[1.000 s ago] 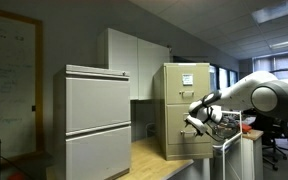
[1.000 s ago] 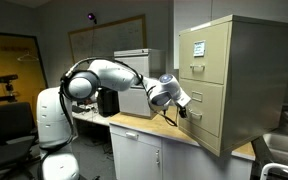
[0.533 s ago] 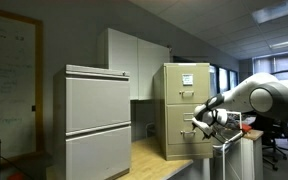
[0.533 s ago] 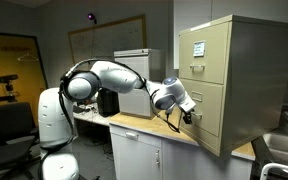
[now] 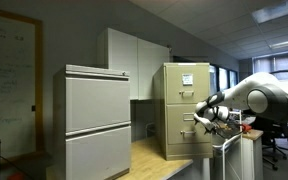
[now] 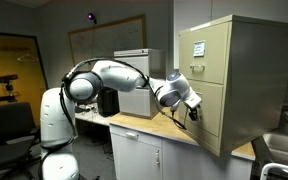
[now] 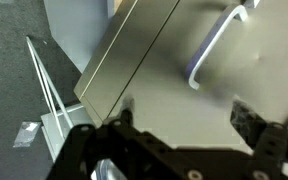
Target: Open the bottom drawer of the right cabinet
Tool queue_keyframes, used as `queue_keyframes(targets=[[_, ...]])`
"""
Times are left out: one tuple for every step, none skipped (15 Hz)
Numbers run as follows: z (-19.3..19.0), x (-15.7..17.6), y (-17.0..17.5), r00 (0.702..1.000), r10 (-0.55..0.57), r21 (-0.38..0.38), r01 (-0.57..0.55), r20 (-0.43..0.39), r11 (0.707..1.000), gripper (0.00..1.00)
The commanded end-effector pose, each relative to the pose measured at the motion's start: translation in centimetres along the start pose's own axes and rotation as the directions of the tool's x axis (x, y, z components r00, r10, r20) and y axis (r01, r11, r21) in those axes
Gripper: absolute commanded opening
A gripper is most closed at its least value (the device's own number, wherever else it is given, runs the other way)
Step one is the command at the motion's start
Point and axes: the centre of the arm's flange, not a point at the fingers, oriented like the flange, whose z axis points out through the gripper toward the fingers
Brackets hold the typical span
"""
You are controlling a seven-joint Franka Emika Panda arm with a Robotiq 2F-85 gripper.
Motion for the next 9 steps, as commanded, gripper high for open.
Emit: queue_keyframes(targets=[[0.7, 1.5, -2.6, 1.0, 0.003, 0.009, -0.003, 0.009, 1.0, 1.0], [1.0, 1.7, -3.0, 1.0, -0.001, 0.011, 0.0, 0.017, 1.0, 1.0], [1.3, 1.8, -3.4, 1.0, -0.004, 0.013, 0.004, 0.025, 1.0, 1.0], [1.7, 1.7, -3.7, 0.999, -0.008, 0.011, 0.007, 0.035, 1.0, 1.0], [2.2, 1.6, -4.0, 0.999, -0.01, 0.007, 0.009, 0.048, 1.0, 1.0], [2.5, 1.4, -4.2, 0.998, -0.011, 0.003, 0.011, 0.059, 1.0, 1.0], [2.9, 1.2, -4.3, 0.997, -0.012, -0.003, 0.012, 0.072, 1.0, 1.0], [3.2, 0.8, -4.3, 0.996, -0.013, -0.011, 0.014, 0.087, 1.0, 1.0], [3.5, 0.4, -4.2, 0.995, -0.012, -0.016, 0.014, 0.1, 1.0, 1.0]])
